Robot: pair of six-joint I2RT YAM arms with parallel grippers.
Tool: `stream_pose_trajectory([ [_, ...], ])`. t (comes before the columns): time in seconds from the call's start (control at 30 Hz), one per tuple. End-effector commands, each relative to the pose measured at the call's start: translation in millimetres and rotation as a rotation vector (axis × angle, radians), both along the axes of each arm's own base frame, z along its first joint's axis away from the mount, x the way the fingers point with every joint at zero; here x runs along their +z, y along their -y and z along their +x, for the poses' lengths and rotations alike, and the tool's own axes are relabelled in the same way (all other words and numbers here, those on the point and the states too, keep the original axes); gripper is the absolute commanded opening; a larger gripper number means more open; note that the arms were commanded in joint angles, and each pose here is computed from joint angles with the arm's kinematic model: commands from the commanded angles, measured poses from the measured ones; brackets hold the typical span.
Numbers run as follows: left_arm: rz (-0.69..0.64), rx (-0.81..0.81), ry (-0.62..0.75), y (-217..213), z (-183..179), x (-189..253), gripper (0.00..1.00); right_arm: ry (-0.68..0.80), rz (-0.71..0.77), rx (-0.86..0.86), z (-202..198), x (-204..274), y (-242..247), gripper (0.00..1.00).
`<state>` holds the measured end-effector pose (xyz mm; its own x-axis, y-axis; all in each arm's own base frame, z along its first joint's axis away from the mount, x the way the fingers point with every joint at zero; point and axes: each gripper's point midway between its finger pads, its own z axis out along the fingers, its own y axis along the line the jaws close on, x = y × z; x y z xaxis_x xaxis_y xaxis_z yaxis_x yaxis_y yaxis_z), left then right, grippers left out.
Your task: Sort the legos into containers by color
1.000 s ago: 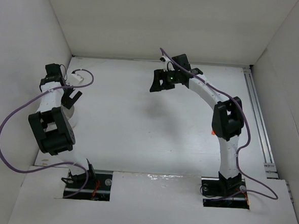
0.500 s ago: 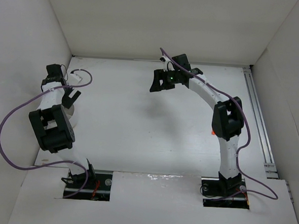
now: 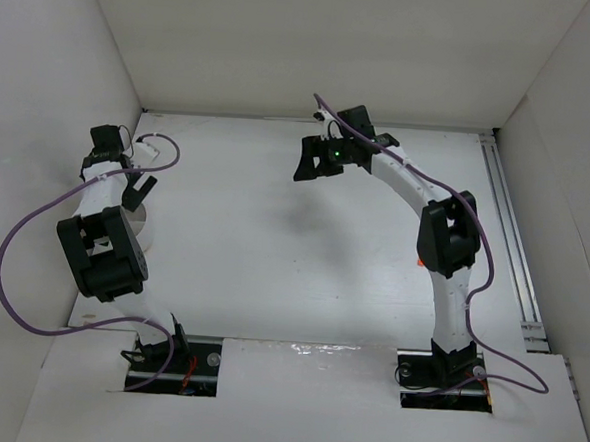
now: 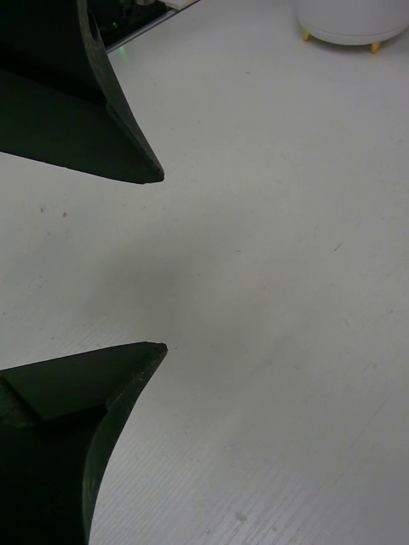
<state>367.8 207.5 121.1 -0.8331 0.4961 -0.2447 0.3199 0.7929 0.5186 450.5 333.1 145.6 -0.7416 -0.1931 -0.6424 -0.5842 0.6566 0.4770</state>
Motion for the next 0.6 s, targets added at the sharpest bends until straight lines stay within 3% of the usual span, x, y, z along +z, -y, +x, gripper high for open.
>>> stream_pose_trajectory([
  [0.0,0.015,0.042,0.011,-6.6,-4.2,3.1,1.00,0.041,0.018,0.013,6.1,10.9,-11.3,0.80],
  [0.57,0.036,0.088,0.050,-17.7,-4.6,11.0,1.00,0.041,0.018,0.013,6.1,10.9,-11.3,0.80],
])
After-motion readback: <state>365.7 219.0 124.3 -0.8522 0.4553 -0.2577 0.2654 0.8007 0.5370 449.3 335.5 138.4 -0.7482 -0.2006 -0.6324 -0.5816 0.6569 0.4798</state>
